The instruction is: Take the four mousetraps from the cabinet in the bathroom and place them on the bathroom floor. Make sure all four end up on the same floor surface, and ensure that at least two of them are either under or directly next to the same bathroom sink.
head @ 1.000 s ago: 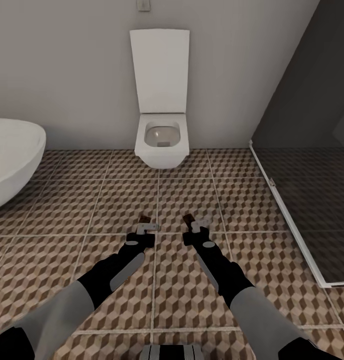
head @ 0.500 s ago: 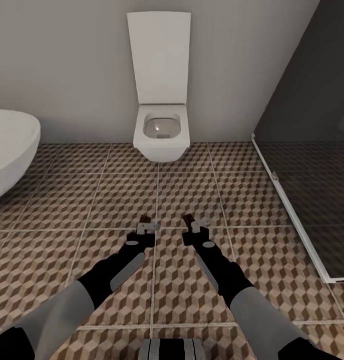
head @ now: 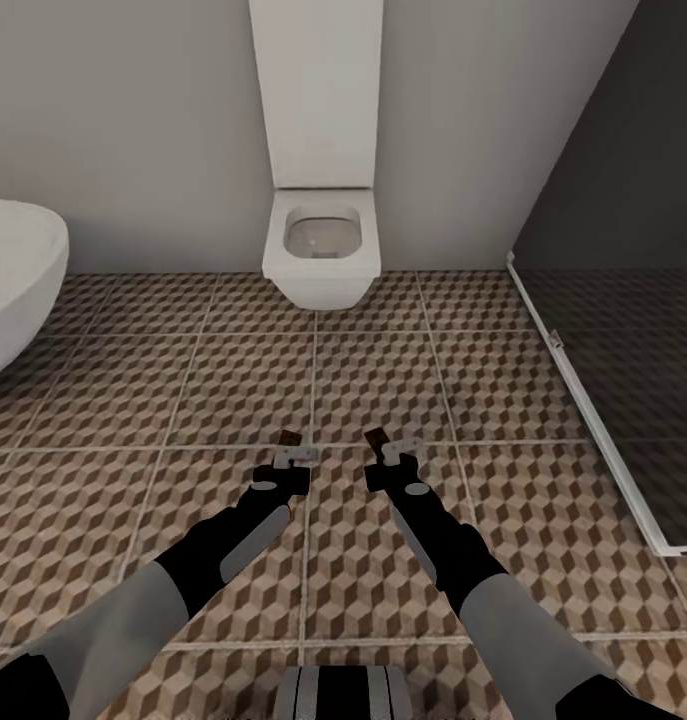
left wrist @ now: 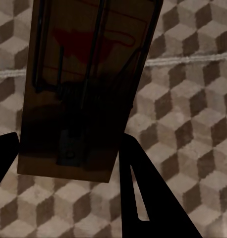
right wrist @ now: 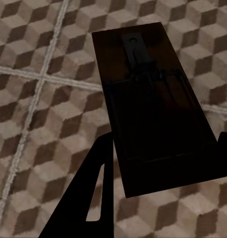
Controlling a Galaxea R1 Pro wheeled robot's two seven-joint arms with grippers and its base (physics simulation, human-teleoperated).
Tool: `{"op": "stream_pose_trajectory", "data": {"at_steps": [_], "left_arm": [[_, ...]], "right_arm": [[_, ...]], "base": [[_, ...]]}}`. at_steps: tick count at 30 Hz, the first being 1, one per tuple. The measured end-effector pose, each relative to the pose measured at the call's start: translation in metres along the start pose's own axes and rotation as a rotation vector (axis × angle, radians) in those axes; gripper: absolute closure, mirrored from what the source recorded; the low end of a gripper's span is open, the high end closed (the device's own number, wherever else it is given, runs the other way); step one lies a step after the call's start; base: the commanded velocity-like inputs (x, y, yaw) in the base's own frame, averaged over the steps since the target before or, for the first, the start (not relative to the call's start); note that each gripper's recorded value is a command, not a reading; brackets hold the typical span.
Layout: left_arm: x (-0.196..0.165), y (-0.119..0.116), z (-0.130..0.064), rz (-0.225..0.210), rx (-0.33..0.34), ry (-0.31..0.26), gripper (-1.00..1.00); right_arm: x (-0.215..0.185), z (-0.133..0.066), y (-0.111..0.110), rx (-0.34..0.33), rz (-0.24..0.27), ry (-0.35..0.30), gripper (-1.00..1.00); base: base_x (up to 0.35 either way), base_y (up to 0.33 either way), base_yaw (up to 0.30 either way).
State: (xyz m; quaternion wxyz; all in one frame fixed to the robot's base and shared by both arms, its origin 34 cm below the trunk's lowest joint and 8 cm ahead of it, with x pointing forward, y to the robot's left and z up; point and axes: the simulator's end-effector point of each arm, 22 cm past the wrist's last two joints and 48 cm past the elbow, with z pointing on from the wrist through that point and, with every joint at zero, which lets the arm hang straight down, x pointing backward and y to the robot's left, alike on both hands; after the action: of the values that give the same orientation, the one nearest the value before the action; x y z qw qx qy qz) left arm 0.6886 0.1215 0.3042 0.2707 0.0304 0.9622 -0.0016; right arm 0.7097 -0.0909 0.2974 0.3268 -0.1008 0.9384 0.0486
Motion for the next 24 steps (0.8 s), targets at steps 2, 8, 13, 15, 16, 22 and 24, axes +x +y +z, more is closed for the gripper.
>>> {"op": "stream_pose_trajectory", "data": {"at_steps": [2, 8, 13, 15, 16, 22, 24], "left_arm": [[0.005, 0.000, 0.004, 0.000, 0.000, 0.003, 1.00], [0.019, -0.002, 0.017, -0.001, 0.002, 0.012, 1.00], [0.032, -0.002, 0.028, -0.001, 0.003, 0.019, 1.00], [0.036, -0.003, 0.032, -0.001, 0.003, 0.022, 1.00], [0.039, -0.003, 0.034, -0.001, 0.003, 0.023, 1.00], [0.054, -0.003, 0.047, -0.001, 0.004, 0.033, 1.00], [0.059, -0.003, 0.051, -0.001, 0.004, 0.036, 1.00]], "right_arm": [[0.005, 0.004, 0.001, -0.001, 0.001, 0.003, 1.00], [0.021, 0.015, 0.002, -0.003, 0.002, 0.012, 1.00], [0.035, 0.024, 0.003, -0.005, 0.003, 0.019, 1.00], [0.041, 0.028, 0.003, -0.005, 0.003, 0.022, 1.00], [0.043, 0.030, 0.003, -0.005, 0.004, 0.023, 1.00], [0.060, 0.041, 0.004, -0.007, 0.005, 0.032, 1.00], [0.066, 0.044, 0.005, -0.007, 0.006, 0.035, 1.00]], "base": [[0.000, 0.000, 0.000], [0.000, 0.000, 0.000], [0.000, 0.000, 0.000], [0.000, 0.000, 0.000], [0.000, 0.000, 0.000], [0.000, 0.000, 0.000], [0.000, 0.000, 0.000]]}}
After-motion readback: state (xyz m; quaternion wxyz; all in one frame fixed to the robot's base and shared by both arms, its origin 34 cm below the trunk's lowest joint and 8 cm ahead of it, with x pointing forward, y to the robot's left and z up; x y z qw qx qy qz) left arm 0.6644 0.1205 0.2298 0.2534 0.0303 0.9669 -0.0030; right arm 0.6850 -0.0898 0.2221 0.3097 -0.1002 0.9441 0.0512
